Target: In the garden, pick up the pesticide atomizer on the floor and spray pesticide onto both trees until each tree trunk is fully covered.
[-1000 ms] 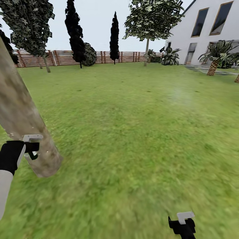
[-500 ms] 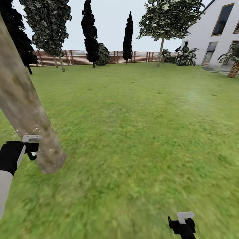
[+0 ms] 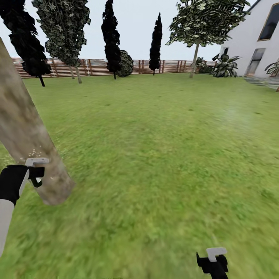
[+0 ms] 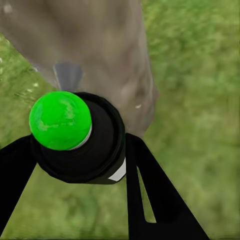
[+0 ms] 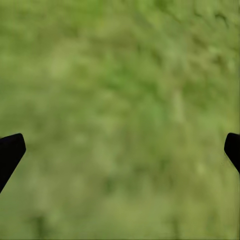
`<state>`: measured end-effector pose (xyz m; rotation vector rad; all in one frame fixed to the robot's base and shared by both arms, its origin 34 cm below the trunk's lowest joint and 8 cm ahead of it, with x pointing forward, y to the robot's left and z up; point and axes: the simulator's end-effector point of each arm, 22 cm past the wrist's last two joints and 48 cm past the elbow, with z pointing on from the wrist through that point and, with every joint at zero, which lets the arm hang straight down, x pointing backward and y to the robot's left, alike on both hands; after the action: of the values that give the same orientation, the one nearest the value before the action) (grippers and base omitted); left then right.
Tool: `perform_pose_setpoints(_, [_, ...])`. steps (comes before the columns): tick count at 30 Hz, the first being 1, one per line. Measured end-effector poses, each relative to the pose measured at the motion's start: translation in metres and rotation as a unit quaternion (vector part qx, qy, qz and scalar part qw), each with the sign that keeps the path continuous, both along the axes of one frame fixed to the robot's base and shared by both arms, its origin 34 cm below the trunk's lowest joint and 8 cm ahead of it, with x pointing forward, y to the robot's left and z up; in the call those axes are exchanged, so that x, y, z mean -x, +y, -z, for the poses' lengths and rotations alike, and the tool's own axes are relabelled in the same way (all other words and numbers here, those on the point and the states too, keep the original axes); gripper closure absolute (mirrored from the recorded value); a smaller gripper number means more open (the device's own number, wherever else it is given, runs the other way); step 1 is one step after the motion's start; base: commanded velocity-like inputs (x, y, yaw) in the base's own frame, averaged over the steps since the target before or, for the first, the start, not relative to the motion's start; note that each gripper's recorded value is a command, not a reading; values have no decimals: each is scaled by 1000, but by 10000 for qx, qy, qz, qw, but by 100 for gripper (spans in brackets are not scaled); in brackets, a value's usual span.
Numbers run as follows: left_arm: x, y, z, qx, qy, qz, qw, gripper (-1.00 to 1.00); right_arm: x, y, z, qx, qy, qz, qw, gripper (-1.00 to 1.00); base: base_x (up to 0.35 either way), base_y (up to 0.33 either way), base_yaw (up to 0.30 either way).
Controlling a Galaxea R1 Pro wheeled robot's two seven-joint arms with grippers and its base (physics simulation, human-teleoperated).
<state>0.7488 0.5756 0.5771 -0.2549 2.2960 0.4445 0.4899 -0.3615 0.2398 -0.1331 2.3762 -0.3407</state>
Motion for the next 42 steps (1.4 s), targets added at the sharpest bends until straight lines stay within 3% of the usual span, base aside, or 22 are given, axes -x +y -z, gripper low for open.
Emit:
perform_pose_setpoints(6, [6,6,6,-78,86,-121,9999,100,0,0,0,0,-2,-3,10000,-100,206,-214,277])
perform_pose_setpoints(13, [23,3,45,105,464,-177,9987,100,0,0,0,-1,-1,3,10000,-100,224,-190,137])
perform_pose_setpoints(21, [42,5,72,169,713,-231,9970,100,0,-1,0,9,9,3,10000,-100,-130,-240,12])
perform_pose_setpoints(27, [53,3,92,265,890,-265,9953,100,0,0,0,-2,7,6,10000,-100,-31,-31,252])
perform_pose_setpoints(30, [49,4,91,195,729,-215,9969,100,0,0,0,-2,5,6,10000,-100,118,-66,245])
perform_pose_setpoints(33, [53,18,87,165,593,-525,9967,100,0,0,0,-1,3,6,10000,-100,230,-155,44])
perform_pose_setpoints(42, [50,9,92,199,585,-521,9967,100,0,-1,0,10,5,1,10000,-100,139,-239,1])
